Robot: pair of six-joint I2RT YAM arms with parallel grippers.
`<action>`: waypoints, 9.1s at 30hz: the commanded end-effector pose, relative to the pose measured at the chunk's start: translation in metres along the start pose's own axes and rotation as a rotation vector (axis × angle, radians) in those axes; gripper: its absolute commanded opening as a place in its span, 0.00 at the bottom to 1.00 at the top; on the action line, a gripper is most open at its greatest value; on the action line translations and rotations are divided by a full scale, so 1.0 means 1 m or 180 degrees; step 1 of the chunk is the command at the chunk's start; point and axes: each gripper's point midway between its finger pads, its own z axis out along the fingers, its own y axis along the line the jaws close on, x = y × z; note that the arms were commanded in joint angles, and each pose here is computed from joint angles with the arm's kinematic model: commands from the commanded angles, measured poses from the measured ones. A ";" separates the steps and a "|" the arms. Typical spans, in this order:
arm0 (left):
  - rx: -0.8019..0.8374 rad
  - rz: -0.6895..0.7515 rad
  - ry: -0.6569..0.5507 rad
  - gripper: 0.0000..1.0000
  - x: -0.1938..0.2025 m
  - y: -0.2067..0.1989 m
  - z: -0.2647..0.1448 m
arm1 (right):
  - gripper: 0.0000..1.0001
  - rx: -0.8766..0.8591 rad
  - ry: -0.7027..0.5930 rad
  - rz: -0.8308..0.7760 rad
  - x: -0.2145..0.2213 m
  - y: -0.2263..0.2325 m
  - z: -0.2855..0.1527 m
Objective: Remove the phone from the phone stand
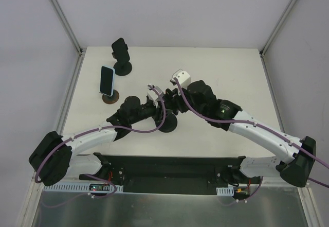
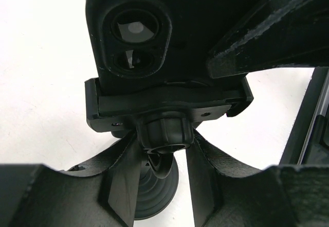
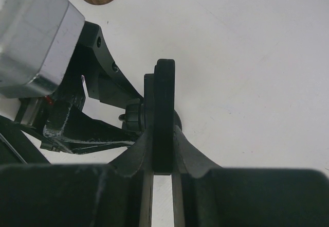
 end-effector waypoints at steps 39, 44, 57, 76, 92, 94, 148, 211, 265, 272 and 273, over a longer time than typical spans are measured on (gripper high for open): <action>-0.0007 -0.0067 0.0055 0.00 0.008 -0.002 -0.012 | 0.64 -0.0083 -0.0930 0.0143 -0.058 0.009 0.015; -0.0026 -0.0100 0.0015 0.00 0.007 -0.002 -0.013 | 0.57 -0.0071 -0.0819 0.0121 -0.047 0.009 0.025; -0.0176 -0.0055 -0.0318 0.49 0.008 0.005 -0.028 | 0.01 -0.0114 -0.0804 0.0070 -0.042 0.011 0.027; -0.0136 0.0054 -0.0352 0.50 -0.003 0.008 -0.008 | 0.01 -0.0304 -0.0851 0.0074 -0.041 0.021 0.024; -0.0515 -0.0105 -0.0437 0.00 -0.010 0.028 -0.008 | 0.01 -0.0433 -0.0686 0.0049 -0.025 0.028 0.020; -0.0665 -0.0213 -0.0455 0.00 -0.007 0.035 -0.012 | 0.01 -0.0429 -0.0597 -0.0002 -0.017 0.027 0.018; -0.2110 -0.0890 -0.0454 0.00 0.042 0.108 -0.076 | 0.01 0.0504 -0.0865 0.0448 -0.049 -0.034 -0.079; -0.1334 -0.0019 -0.0374 0.52 0.021 0.079 -0.059 | 0.01 0.0718 0.0538 0.0549 0.077 -0.089 -0.060; -0.1653 0.2129 -0.0157 0.82 -0.059 -0.052 0.035 | 0.01 -0.0376 -0.0285 0.2328 0.000 -0.017 -0.089; -0.1776 0.2168 -0.0196 0.58 -0.060 -0.053 0.037 | 0.01 -0.0225 -0.0453 0.2511 -0.001 -0.026 -0.093; -0.1792 0.2155 -0.0210 0.50 -0.061 -0.053 0.037 | 0.01 -0.0175 -0.0477 0.2570 0.000 -0.029 -0.093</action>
